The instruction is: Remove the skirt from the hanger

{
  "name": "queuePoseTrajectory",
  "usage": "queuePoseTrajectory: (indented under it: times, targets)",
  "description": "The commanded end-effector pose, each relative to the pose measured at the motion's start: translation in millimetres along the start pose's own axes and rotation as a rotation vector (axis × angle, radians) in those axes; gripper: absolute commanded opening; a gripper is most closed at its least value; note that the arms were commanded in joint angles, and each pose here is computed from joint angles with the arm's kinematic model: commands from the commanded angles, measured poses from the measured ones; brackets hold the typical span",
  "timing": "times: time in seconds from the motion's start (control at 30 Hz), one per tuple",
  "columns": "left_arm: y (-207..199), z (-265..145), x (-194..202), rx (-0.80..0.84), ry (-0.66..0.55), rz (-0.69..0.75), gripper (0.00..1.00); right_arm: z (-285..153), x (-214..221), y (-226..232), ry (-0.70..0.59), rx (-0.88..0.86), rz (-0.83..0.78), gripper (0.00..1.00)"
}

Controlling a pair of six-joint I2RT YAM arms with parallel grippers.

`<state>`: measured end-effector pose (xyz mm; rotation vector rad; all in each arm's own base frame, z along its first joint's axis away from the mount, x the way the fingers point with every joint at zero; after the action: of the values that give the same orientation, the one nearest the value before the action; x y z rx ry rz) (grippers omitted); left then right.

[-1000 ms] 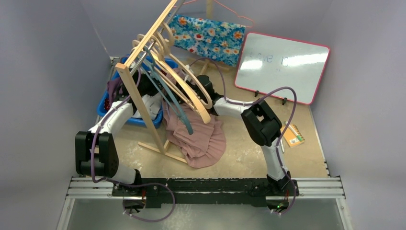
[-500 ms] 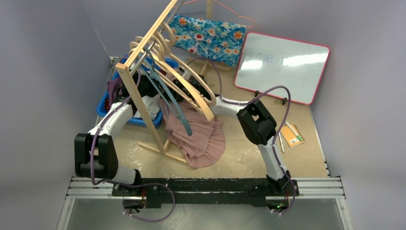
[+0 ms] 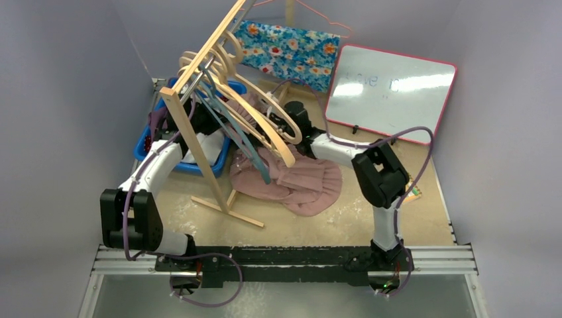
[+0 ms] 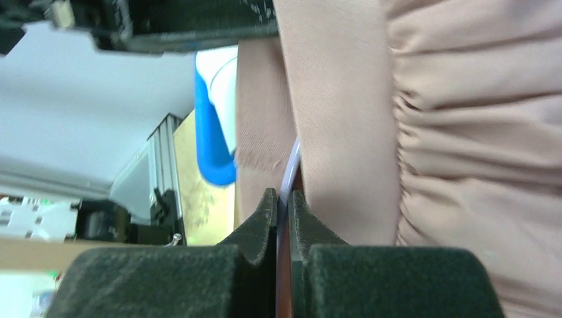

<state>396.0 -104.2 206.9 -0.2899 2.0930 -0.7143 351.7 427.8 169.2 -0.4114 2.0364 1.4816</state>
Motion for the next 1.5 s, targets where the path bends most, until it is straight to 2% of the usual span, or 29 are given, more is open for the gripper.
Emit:
queuePoseTrajectory:
  times: [0.0, 0.23, 0.47, 0.57, 0.67, 0.8, 0.9, 1.03, 1.2, 1.47]
  targets:
    - [-21, -17, -48, 0.018, -0.148, 0.109, 0.0, -57, 0, 11, 0.102, -0.138, -0.098, 0.0]
    - [-8, -25, -58, -0.052, -0.2, 0.133, 0.0, -93, 34, 12, 0.241, -0.196, -0.177, 0.0]
    - [-15, -10, -59, 0.023, -0.191, 0.096, 0.0, -100, 69, -1, 0.301, -0.232, -0.178, 0.0]
    - [-17, -11, -62, 0.029, -0.208, 0.093, 0.0, -103, 83, -13, 0.328, -0.196, -0.154, 0.0]
    - [-22, -19, -72, 0.04, -0.259, 0.074, 0.0, -107, 93, -21, 0.334, -0.172, -0.158, 0.0]
    - [-29, -43, -95, 0.038, -0.399, 0.075, 0.0, -115, 117, -34, 0.368, -0.146, -0.115, 0.0]
    - [-15, -54, -101, -0.069, -0.446, 0.065, 0.0, -122, 121, -24, 0.347, -0.19, -0.151, 0.0]
    - [7, -44, -92, -0.158, -0.38, 0.065, 0.0, -142, 116, 7, 0.302, -0.242, -0.203, 0.0]
    - [10, -42, -88, -0.132, -0.38, 0.069, 0.0, -149, 122, -5, 0.287, -0.184, -0.153, 0.0]
    - [44, -65, -103, -0.313, -0.438, 0.101, 0.0, -162, 121, -23, 0.242, -0.113, -0.099, 0.0]
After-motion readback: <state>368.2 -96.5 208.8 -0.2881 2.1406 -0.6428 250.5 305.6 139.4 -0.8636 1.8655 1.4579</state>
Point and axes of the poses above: each gripper's point midway between its finger pads, its own z axis out along the fingers, its own y axis along the line the jaws close on, x = y × z, the point moved 2 cm from there along -z, back along the fingers, and after that the axes turned 11 degrees about z, right-handed, at the moved point
